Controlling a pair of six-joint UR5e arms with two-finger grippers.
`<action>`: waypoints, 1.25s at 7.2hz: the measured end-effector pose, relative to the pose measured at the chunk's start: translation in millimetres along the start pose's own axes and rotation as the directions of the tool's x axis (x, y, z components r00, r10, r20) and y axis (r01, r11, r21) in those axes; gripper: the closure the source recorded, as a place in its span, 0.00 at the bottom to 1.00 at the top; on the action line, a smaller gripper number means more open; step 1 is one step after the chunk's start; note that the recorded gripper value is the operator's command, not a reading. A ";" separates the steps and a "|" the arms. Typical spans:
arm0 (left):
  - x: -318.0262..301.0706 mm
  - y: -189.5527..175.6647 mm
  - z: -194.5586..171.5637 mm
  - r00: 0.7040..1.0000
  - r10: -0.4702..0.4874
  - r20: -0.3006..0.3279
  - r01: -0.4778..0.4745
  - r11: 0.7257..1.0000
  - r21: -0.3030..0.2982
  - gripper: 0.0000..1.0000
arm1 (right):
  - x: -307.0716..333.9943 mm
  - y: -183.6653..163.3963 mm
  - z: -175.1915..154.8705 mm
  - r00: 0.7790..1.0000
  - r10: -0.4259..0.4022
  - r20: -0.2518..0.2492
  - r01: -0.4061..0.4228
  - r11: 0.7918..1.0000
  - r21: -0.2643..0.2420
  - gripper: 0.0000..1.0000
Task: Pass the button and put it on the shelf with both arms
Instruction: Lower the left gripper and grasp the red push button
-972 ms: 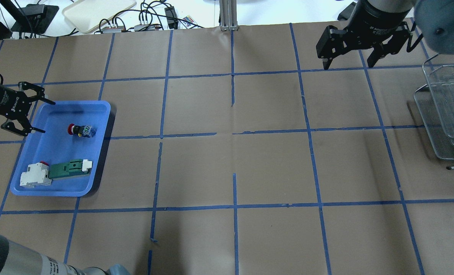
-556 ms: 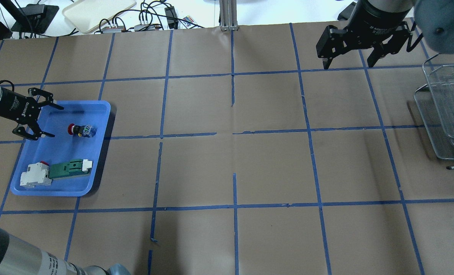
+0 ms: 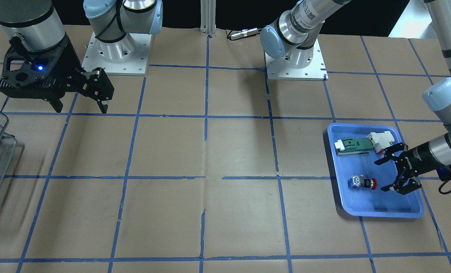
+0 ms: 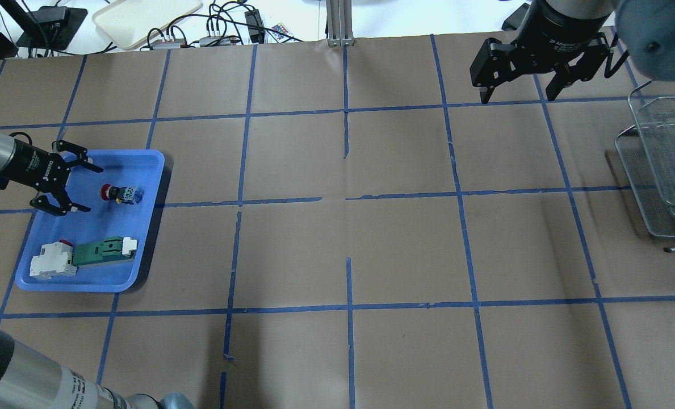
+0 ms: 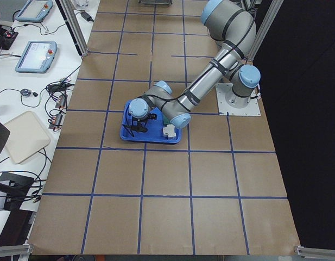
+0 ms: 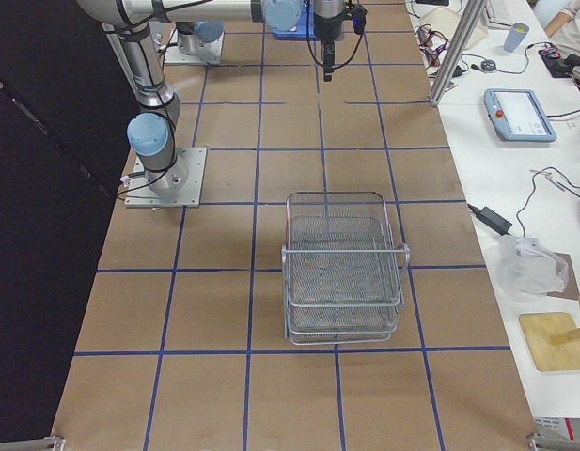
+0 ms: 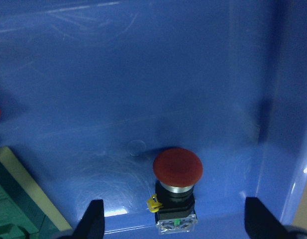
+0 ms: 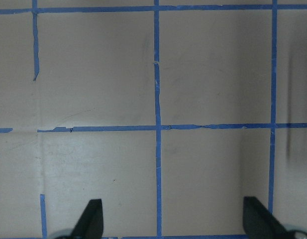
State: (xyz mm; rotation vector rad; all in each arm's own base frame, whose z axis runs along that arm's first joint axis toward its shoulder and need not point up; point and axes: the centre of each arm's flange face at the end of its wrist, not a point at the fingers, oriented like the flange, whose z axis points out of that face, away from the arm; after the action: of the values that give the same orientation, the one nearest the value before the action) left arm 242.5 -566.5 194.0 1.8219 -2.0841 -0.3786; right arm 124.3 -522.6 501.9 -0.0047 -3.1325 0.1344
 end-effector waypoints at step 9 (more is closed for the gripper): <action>-7.6 -8.1 28.7 0.998 -0.053 0.046 0.055 0.998 -0.044 1.00 | -0.7 0.0 -0.5 1.000 0.000 -0.001 0.000 1.000 0.002 0.00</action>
State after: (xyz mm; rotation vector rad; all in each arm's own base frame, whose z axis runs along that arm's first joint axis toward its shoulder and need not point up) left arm 238.4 -560.9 164.1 1.8628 -2.0425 -0.4807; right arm 125.0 -522.6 502.4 -0.0043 -3.1316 0.1378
